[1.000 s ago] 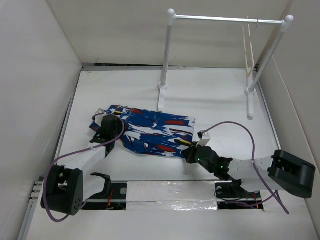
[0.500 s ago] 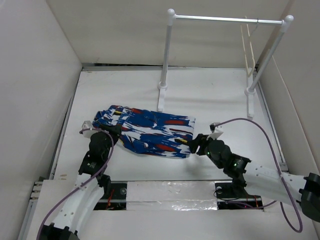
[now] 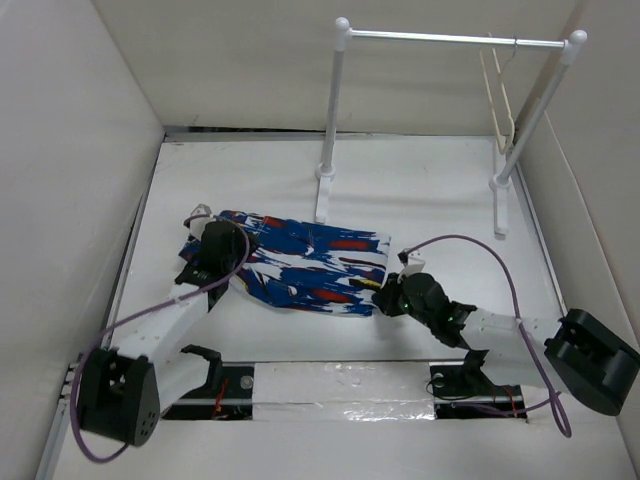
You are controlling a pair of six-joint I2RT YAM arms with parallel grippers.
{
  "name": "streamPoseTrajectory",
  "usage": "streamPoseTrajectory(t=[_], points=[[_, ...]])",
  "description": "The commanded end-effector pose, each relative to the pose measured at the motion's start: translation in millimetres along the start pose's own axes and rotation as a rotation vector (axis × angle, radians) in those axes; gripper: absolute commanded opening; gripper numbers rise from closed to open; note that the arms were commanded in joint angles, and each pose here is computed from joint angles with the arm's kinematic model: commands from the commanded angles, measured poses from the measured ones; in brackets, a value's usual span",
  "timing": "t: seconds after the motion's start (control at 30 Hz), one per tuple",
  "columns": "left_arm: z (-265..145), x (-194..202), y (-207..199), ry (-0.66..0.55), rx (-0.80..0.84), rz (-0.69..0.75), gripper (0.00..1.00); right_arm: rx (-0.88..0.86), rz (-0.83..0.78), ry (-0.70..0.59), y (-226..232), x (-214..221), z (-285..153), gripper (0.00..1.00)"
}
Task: Place the trousers on the hanger
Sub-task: Fold the trousers at the center of the board.
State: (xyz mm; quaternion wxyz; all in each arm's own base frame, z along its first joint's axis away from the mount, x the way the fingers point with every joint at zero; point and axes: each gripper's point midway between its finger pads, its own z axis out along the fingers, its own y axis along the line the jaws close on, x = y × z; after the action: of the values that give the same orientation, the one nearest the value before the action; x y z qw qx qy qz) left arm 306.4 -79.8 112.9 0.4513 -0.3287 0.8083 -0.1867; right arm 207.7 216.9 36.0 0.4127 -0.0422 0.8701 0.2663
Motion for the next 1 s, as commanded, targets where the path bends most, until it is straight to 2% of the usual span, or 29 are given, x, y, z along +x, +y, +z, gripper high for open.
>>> streamPoseTrajectory(t=[0.0, 0.13, 0.2, 0.27, 0.37, 0.6, 0.7, 0.73, 0.8, 0.83, 0.87, 0.97], points=[[22, -8, -28, 0.019, 0.023, 0.034, 0.47, -0.048, 0.051, -0.093, 10, -25, 4, 0.11], [37, 10, -9, 0.066, -0.049, 0.036, 0.46, 0.013, 0.085, -0.163, -18, -49, -2, 0.02], [32, 17, 5, 0.059, -0.053, 0.018, 0.46, 0.057, 0.086, -0.181, -35, -62, -6, 0.02], [28, 18, 17, 0.035, -0.070, 0.007, 0.46, 0.070, 0.043, -0.218, -38, -89, -10, 0.03], [16, 18, 32, 0.001, -0.092, 0.005, 0.46, 0.106, 0.012, -0.181, -53, -106, -11, 0.06], [-7, 10, 29, -0.038, -0.021, -0.009, 0.45, 0.119, 0.046, -0.157, -87, -88, -19, 0.14], [-18, -2, 3, -0.054, 0.079, -0.020, 0.41, 0.112, 0.047, -0.140, -87, -81, -25, 0.28], [-23, -4, -8, -0.046, 0.123, -0.020, 0.37, 0.106, 0.043, -0.156, -84, -86, -28, 0.40], [-29, -14, -28, -0.060, 0.189, -0.013, 0.35, 0.104, 0.044, -0.148, -82, -86, -33, 0.53], [-30, -15, -35, -0.051, 0.212, -0.008, 0.34, 0.098, 0.039, -0.163, -78, -94, -37, 0.64], [-30, -17, -39, -0.052, 0.220, -0.004, 0.34, 0.089, 0.029, -0.193, -73, -103, -42, 0.69], [-26, -24, -53, -0.053, 0.240, 0.018, 0.29, 0.077, 0.005, -0.264, -61, -130, -56, 0.72]])
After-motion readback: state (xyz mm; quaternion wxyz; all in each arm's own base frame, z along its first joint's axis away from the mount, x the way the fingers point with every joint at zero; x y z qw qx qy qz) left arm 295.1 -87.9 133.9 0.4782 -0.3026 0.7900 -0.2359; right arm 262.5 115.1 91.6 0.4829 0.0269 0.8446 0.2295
